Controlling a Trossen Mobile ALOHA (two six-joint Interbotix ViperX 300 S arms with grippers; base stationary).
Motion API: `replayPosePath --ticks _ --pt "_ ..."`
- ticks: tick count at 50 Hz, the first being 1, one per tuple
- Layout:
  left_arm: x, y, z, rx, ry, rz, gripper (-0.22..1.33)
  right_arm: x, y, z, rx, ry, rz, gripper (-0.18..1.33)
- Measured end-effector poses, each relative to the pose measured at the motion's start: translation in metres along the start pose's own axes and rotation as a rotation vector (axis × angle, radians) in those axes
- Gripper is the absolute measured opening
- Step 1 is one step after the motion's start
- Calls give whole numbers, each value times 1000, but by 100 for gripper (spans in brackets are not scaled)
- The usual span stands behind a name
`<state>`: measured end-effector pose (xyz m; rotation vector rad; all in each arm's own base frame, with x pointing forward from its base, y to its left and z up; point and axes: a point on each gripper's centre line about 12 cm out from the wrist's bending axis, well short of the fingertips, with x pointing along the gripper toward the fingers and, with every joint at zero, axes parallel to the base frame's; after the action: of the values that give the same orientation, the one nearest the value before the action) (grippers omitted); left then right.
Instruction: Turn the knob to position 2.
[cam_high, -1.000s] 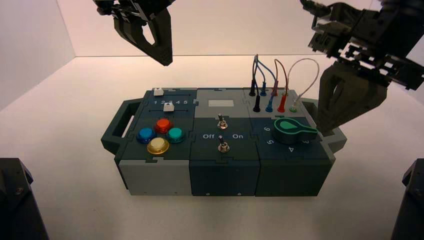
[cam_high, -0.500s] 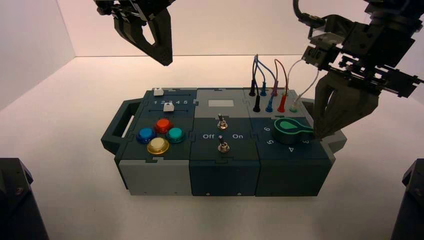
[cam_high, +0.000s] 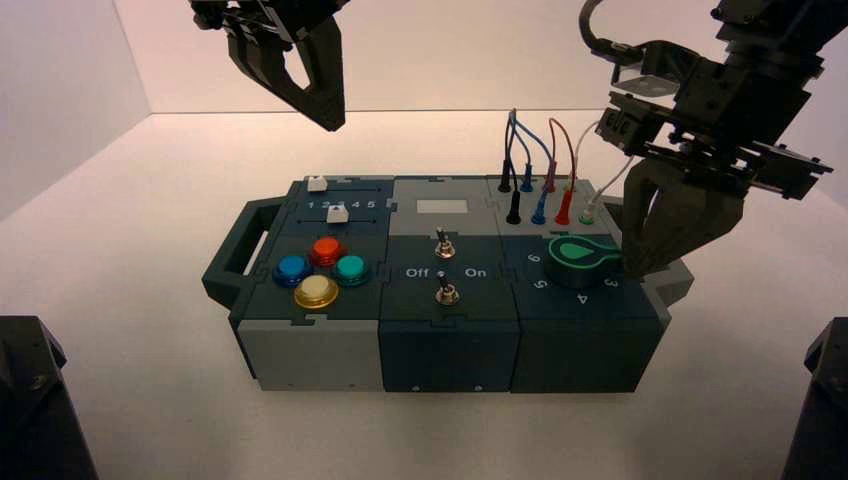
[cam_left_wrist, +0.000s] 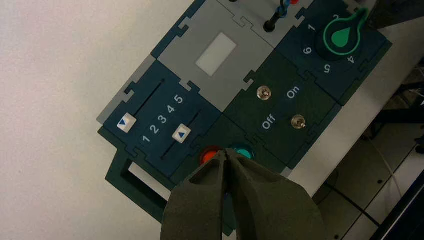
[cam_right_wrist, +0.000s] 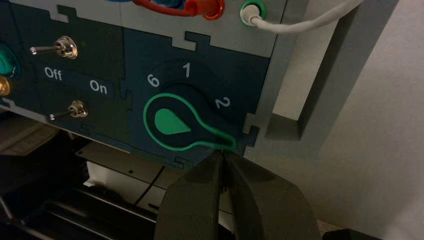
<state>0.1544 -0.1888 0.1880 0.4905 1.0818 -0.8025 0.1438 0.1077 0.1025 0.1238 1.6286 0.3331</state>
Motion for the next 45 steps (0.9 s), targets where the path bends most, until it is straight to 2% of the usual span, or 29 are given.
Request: replayPosePath --ticks 45 --pt "-2 0 0 3 -5 0 -16 -2 2 19 -25 -60 -22 -14"
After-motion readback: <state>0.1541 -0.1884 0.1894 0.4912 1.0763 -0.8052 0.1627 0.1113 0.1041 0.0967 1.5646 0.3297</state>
